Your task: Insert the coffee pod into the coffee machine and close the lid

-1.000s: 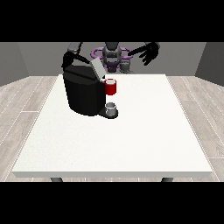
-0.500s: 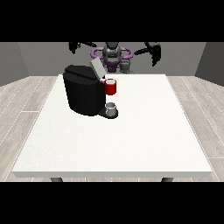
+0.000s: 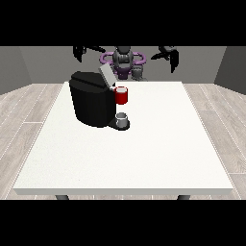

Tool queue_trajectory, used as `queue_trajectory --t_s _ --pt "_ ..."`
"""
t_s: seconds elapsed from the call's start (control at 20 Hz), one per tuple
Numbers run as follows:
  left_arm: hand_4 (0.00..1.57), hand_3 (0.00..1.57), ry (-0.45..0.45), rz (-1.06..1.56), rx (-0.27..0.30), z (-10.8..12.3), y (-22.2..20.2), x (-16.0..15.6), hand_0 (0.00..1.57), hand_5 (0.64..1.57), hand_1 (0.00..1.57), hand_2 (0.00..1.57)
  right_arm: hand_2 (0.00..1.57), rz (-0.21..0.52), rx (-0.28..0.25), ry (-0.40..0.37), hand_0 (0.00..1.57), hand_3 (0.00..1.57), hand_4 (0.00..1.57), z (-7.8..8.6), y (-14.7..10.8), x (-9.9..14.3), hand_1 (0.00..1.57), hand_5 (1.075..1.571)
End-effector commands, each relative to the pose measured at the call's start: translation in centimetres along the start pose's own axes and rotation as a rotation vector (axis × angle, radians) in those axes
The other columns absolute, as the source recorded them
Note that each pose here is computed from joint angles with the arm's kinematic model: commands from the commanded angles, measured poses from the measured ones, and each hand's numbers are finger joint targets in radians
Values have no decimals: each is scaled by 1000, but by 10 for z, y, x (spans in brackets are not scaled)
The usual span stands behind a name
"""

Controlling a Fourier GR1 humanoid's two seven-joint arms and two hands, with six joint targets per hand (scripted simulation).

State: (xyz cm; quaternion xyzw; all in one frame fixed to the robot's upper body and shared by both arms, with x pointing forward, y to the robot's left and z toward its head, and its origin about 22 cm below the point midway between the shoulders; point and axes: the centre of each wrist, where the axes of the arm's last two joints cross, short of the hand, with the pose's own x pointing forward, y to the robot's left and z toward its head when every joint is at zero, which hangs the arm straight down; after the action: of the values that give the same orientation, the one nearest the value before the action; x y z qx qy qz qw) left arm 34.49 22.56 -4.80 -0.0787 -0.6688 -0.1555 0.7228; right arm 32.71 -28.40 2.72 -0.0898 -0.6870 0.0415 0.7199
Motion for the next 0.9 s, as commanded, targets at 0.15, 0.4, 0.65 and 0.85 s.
queue_trajectory --t_s 0.15,0.4,0.65,0.85 --pt "366 0 -37 18 -57 -2 -19 21 0 1571 0 0 0 -142 -69 70 0 0 92 -26 -10 4 0 1571" --pt "356 0 -71 2 -39 15 -20 29 0 1571 0 0 0 -129 -58 78 0 0 149 -30 -16 -1 0 1571" --pt "265 0 -113 -26 84 36 -2 28 0 1571 0 0 0 -105 80 21 0 0 0 -43 31 40 0 1571" --pt "349 0 -183 -50 35 24 5 79 0 1571 0 0 0 -123 87 -17 0 0 0 -52 23 35 0 1571"
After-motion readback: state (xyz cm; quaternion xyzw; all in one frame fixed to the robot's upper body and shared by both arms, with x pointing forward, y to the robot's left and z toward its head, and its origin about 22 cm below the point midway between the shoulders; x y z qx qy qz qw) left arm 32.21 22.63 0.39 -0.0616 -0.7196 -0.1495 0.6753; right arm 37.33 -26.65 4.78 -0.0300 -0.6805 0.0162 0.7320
